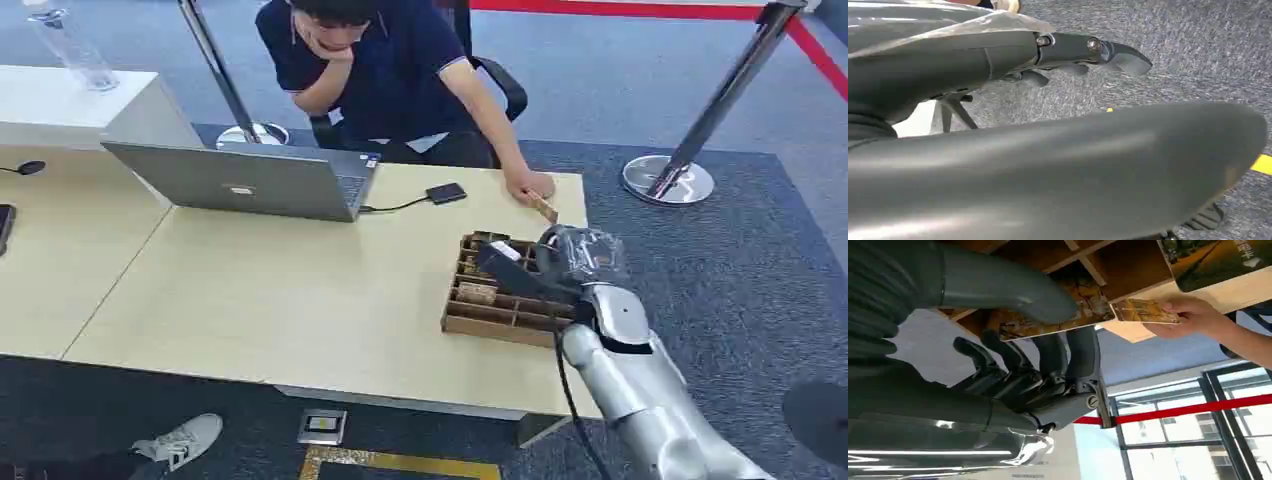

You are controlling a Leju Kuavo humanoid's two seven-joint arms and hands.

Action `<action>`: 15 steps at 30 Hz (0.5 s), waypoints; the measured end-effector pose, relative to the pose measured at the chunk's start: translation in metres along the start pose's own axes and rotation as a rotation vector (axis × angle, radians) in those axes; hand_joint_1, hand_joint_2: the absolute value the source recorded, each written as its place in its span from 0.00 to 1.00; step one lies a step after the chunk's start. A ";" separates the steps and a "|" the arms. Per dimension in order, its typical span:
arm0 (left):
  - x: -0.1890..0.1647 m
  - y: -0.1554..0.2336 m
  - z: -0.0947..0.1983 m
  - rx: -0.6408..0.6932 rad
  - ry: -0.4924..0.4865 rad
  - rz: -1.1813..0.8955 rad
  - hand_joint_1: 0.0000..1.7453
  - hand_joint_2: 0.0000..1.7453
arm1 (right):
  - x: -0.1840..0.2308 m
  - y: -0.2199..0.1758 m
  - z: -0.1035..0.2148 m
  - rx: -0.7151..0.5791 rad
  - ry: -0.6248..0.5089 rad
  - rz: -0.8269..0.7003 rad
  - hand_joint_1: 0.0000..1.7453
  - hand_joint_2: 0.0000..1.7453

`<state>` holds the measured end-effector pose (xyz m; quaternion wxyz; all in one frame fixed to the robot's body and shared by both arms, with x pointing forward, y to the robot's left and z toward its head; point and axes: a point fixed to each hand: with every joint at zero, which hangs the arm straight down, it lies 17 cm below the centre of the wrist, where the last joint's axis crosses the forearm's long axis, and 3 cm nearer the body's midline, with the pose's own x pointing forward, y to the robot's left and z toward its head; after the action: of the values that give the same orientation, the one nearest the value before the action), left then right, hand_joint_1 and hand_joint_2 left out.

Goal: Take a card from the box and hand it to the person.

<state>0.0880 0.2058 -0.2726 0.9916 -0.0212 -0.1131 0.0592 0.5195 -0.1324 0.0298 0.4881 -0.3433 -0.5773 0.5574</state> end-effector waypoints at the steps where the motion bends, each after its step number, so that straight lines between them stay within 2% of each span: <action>1: 0.000 0.000 0.000 0.000 0.000 0.000 0.00 0.00 | 0.001 -0.002 0.000 -0.009 -0.004 0.001 1.00 1.00; 15: 0.001 0.002 0.000 0.004 -0.004 0.014 0.00 0.00 | 0.031 -0.045 0.001 -0.141 -0.094 -0.009 1.00 1.00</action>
<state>0.0885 0.2079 -0.2727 0.9910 -0.0198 -0.1150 0.0662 0.5162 -0.1101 0.0799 0.4377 -0.3476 -0.6388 0.5287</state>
